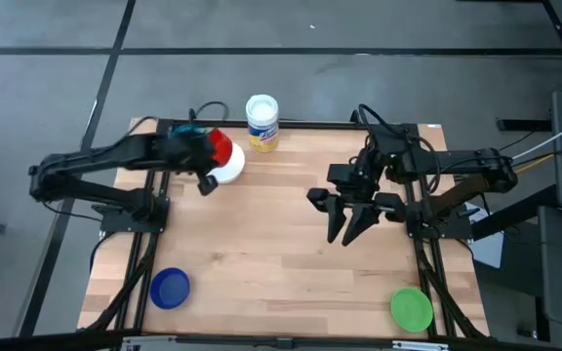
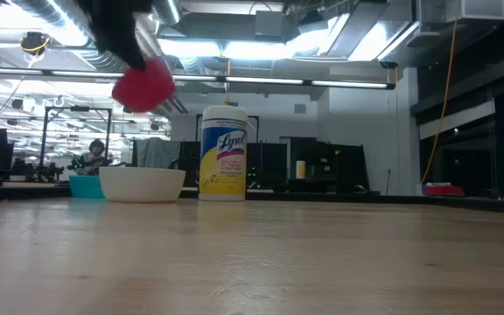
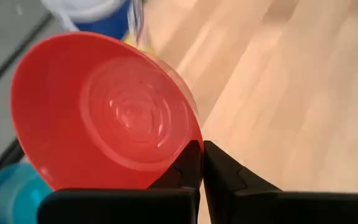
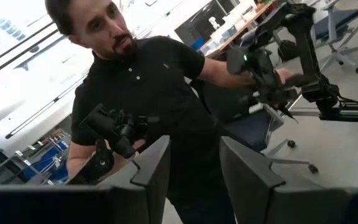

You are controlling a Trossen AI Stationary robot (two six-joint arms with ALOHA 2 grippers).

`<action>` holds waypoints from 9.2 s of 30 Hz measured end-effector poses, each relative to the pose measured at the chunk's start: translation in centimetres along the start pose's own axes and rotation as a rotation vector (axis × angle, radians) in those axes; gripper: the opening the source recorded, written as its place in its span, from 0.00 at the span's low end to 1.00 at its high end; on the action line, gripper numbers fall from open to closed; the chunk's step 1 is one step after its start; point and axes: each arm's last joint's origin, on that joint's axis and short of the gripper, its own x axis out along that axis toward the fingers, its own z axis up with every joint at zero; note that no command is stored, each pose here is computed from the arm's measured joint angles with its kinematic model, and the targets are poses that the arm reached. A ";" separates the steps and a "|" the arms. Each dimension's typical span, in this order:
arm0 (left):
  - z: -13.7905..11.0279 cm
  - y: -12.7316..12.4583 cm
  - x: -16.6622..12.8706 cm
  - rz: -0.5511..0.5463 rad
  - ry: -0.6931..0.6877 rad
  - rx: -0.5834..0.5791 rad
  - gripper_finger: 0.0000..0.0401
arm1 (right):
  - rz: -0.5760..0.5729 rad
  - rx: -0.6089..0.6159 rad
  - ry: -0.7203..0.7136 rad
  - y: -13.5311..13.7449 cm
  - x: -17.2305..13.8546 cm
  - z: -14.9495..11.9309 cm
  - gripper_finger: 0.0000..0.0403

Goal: Nest bowls inside each other
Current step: Stack the red bowl on top of the white bowl, then stack the light blue bowl on top of the red bowl, then stack the blue bowl on top of the light blue bowl

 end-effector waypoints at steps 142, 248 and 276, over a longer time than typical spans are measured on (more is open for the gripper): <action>-1.5 15.1 9.2 0.167 0.663 -0.114 0.01 | 0.069 -0.275 -0.288 7.8 0.6 0.4 0.35; -19.2 -15.0 2.0 -0.483 0.766 0.176 0.35 | 0.068 -0.340 -0.332 8.9 1.6 -0.1 0.37; -8.3 -3.0 3.6 -0.044 0.230 -0.468 0.01 | 0.084 -0.372 -0.350 9.2 1.5 0.0 0.37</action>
